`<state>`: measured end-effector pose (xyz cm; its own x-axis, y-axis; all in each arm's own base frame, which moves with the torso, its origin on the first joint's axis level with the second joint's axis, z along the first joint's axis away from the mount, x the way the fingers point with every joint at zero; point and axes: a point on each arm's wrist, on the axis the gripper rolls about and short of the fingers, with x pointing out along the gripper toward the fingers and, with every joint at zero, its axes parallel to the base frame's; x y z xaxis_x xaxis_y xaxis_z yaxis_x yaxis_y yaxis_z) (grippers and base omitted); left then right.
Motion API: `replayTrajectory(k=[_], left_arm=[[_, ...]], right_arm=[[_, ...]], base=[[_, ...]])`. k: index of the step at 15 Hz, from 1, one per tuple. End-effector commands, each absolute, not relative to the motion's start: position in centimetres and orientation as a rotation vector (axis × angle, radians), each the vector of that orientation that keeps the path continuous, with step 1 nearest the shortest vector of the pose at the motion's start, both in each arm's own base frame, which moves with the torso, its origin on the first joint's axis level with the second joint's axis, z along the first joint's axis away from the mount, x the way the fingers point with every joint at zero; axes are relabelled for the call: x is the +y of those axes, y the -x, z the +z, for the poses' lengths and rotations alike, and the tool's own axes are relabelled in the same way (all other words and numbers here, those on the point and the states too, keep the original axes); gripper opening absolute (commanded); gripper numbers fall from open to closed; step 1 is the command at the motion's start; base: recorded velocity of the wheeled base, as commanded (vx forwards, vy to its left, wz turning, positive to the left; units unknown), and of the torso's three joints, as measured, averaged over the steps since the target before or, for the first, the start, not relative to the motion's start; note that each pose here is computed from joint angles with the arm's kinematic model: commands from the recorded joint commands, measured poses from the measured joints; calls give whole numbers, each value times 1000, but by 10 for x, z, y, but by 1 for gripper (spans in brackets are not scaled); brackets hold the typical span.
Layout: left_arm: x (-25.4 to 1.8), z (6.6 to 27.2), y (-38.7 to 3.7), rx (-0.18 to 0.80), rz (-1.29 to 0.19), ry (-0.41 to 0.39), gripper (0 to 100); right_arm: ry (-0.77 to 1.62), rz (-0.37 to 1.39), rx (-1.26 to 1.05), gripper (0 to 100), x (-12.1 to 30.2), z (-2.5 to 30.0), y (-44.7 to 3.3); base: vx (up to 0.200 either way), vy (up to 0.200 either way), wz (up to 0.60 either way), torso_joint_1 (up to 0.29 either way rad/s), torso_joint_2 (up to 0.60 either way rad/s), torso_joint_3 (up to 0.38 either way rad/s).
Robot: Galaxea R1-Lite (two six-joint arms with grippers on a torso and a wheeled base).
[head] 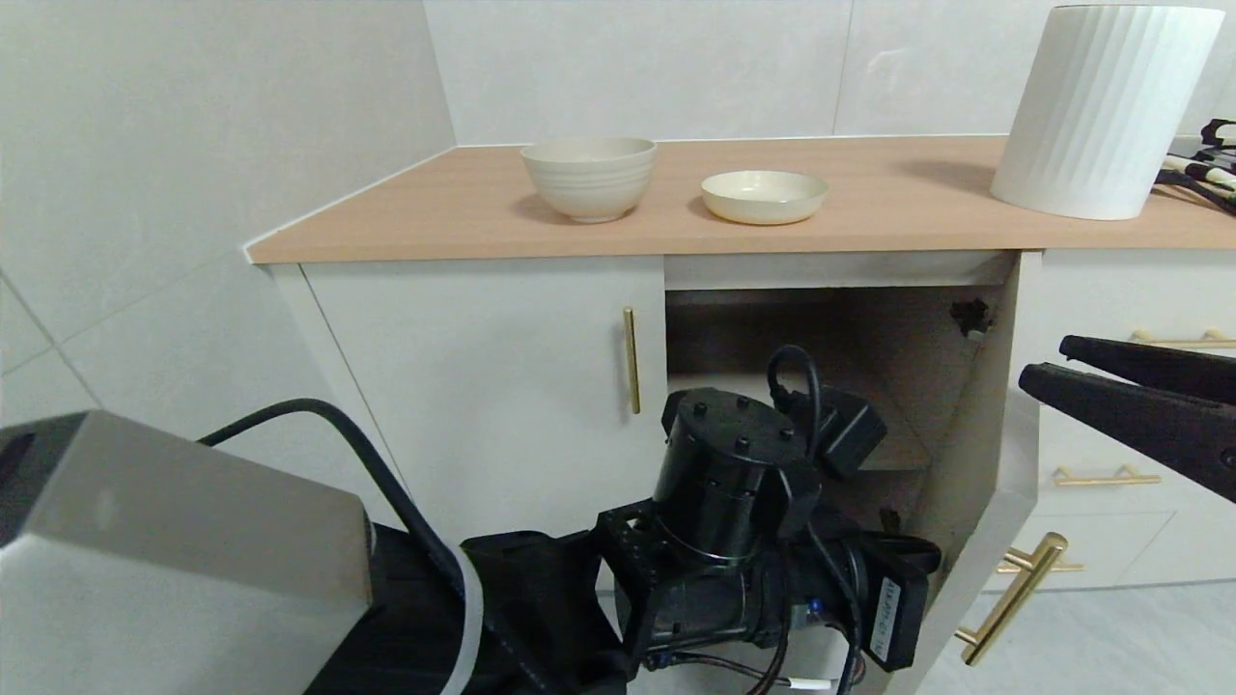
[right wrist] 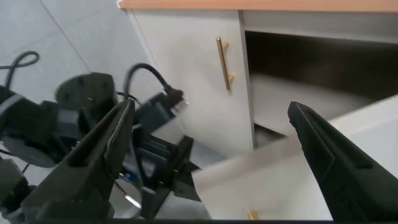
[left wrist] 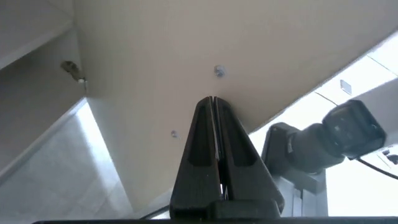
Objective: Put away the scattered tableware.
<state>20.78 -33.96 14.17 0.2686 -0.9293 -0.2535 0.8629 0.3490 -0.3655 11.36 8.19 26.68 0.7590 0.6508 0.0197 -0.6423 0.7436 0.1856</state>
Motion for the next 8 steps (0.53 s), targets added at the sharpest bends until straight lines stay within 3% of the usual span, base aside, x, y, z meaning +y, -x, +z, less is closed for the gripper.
replayTrajectory(k=[1,5,8], left_arm=[[-352,136,-201,473,-1242,157,0],[-394,144,-143,471,-1406,129,0],[-383,162,-131,441,-1369,135,0]], right_arm=[[-187,711,41,100,81,268,-112],[-202,720,8,100,79,274,-108],[-203,733,-1,100,77,276,-106]], base=[[0,0,0,0,0,0],[0,0,0,0,0,0],[0,0,0,0,0,0]])
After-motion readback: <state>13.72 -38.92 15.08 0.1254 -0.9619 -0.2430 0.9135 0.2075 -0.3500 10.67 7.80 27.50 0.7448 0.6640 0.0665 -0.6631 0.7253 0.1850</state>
